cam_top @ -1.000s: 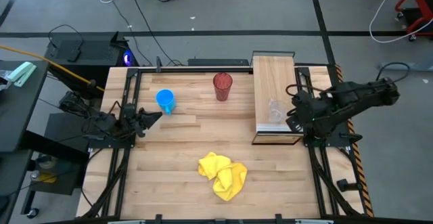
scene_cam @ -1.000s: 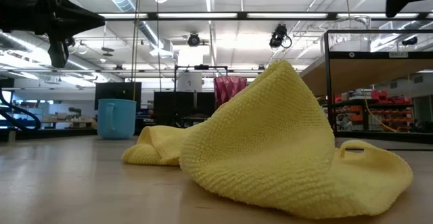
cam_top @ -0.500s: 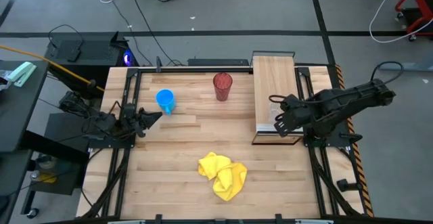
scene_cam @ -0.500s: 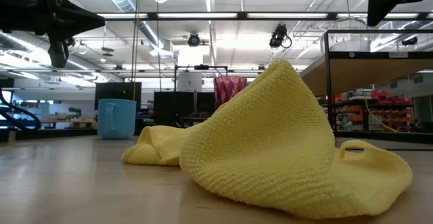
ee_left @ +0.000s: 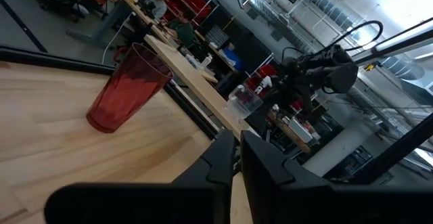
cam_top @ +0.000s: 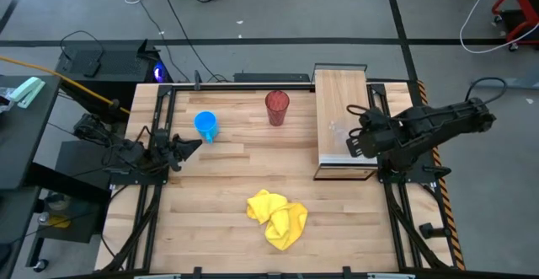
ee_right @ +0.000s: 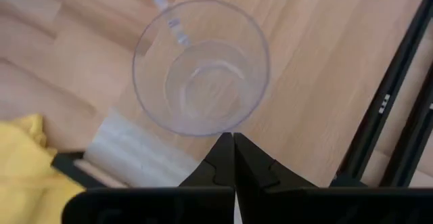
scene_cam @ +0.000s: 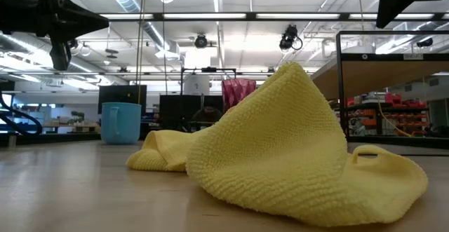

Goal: Stack small to large cups/mugs on shelf
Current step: Put the transparent mug on the shelf

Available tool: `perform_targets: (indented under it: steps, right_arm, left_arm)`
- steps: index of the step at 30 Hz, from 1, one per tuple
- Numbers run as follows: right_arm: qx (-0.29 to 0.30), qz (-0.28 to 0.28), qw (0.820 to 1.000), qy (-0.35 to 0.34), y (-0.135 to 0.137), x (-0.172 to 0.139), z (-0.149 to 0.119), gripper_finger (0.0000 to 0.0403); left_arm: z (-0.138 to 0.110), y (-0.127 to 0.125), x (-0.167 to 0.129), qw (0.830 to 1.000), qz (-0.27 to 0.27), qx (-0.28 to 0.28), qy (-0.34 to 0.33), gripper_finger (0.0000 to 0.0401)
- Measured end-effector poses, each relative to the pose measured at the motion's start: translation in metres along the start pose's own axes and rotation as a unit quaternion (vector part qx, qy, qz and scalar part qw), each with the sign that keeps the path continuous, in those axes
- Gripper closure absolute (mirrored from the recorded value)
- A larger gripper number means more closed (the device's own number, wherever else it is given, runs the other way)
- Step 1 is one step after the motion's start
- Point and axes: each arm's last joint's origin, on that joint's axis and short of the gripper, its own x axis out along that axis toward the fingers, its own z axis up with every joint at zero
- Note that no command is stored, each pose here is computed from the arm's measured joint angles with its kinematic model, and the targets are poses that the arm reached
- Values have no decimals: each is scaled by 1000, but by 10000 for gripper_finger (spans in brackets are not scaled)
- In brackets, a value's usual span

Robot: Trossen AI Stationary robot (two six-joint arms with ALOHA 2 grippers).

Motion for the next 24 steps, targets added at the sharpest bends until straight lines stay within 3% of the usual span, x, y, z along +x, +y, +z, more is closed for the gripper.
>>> perform_targets:
  steps: [9, 17, 24]
  right_arm:
    - [42, -26, 998, -26, -9, 3, 19, 400]
    - [79, 30, 995, -49, -15, -30, 41, 399]
    - [46, 37, 998, -10, -19, -33, 48, 367]
  left_arm:
    - [0, 0, 0, 1000, -1, 19, 1, 371]
    - [-2, 1, 0, 1000, 3, 29, 7, 361]
    - [-4, 3, 0, 999, 8, 41, 14, 365]
